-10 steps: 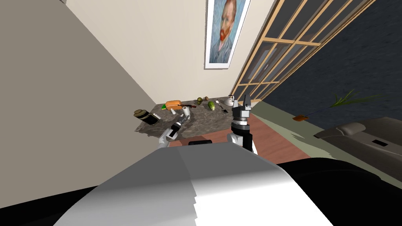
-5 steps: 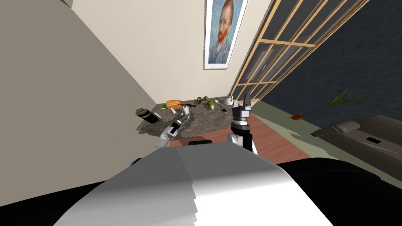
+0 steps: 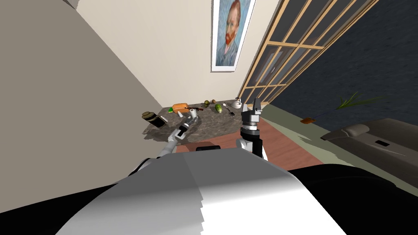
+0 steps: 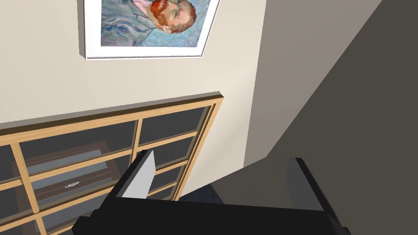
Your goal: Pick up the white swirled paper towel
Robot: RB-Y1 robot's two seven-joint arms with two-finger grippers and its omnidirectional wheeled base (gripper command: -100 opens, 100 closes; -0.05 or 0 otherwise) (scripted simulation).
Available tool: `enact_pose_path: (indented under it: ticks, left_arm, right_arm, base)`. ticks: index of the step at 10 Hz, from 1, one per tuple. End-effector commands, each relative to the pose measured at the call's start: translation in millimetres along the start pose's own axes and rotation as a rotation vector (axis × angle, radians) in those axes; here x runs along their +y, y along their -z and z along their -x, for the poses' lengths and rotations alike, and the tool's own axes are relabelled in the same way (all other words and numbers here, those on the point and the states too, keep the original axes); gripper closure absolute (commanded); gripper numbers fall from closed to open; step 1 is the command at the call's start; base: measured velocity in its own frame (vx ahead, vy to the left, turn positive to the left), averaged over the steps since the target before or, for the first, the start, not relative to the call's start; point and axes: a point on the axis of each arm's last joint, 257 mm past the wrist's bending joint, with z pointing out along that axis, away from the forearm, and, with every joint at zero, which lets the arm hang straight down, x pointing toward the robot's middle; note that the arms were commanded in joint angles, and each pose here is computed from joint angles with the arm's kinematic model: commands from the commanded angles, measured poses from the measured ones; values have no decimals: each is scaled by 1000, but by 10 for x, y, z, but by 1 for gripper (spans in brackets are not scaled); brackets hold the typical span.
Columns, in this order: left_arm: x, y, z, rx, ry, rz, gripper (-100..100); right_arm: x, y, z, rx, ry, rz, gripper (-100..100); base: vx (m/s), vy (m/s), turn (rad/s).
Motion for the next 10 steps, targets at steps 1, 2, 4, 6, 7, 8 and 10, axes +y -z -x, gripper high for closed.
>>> enact_pose_path:
  ticks: [1,2,4,6,7,8,10]
  left_arm:
    - [39,-123,124,-26,2,-4,-100]
    - [84,-192,117,-17,0,1,-100]
    - [152,-200,28,5,4,14,-100]
    - [192,-385,207,-24,5,10,-100]
    - [228,-421,190,-14,5,16,-100]
    - [261,-401,127,-2,9,24,-100]
    - [285,-570,315,-31,11,20,-100]
  right_arm:
    - [0,0,0,0,0,0,0]
    - [0,0,0,0,0,0,0]
    - [0,0,0,0,0,0,0]
    - [0,0,0,0,0,0,0]
    - [0,0,0,0,0,0,0]
    - [0,0,0,0,0,0,0]
    - [0,0,0,0,0,0,0]
  base:
    - [-79,-1,-46]
    - [-91,-6,-28]
    - [-31,-8,4]
    - [-85,1,-38]
    - [-50,-17,3]
    - [-11,-12,7]
    - [-93,-18,-36]
